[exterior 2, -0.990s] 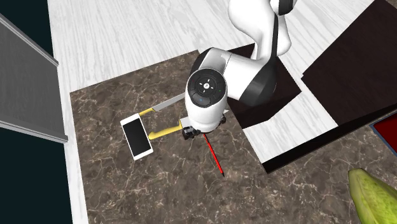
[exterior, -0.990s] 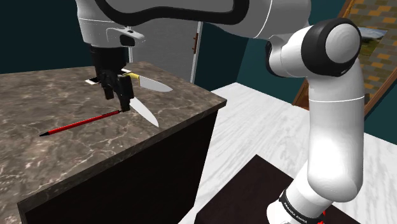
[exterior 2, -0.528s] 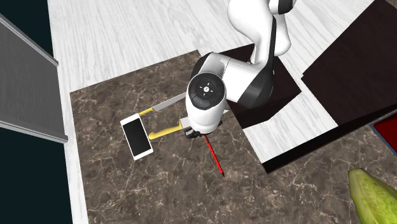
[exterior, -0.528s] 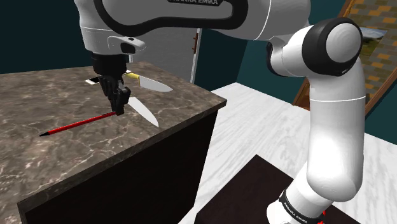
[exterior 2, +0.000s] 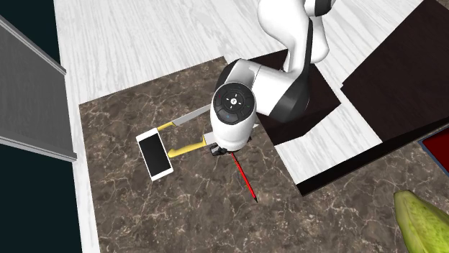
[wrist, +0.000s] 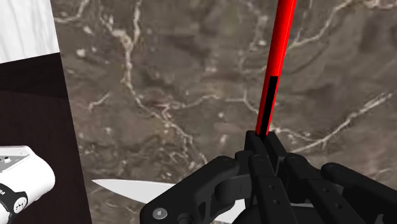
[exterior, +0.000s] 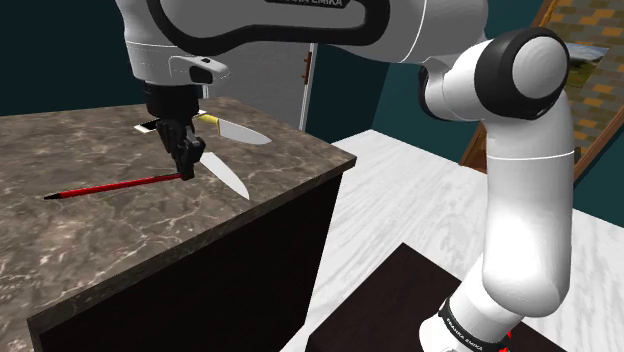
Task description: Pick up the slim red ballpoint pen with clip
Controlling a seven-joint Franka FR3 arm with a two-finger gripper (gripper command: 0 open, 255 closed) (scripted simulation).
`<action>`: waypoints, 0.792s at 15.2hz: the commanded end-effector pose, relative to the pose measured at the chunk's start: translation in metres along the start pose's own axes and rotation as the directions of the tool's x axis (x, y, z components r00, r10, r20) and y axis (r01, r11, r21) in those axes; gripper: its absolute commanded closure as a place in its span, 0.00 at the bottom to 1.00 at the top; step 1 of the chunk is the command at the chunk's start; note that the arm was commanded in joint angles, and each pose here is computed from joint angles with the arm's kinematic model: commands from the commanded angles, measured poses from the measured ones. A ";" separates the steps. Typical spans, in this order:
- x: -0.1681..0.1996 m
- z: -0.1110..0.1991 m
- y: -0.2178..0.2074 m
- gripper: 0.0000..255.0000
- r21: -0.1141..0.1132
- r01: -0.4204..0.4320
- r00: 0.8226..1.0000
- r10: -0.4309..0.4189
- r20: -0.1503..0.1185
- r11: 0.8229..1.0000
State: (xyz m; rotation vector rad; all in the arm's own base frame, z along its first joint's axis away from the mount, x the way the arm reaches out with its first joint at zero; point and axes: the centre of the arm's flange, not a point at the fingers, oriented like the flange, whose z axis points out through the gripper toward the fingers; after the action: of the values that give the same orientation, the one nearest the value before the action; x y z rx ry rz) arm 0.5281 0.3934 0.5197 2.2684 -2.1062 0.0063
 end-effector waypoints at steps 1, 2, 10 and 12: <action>0.000 -0.006 0.000 1.00 -0.004 0.001 1.000 -0.001 -0.001 1.000; 0.000 -0.011 0.000 1.00 -0.004 0.001 1.000 -0.001 -0.001 1.000; 0.001 -0.054 0.001 1.00 -0.004 0.001 1.000 -0.001 -0.001 1.000; 0.002 -0.064 0.002 1.00 -0.004 0.001 1.000 -0.001 -0.001 1.000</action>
State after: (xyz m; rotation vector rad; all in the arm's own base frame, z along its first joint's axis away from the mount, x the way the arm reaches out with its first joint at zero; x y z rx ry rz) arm 0.5280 0.3952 0.5777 2.2674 -2.1025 0.0040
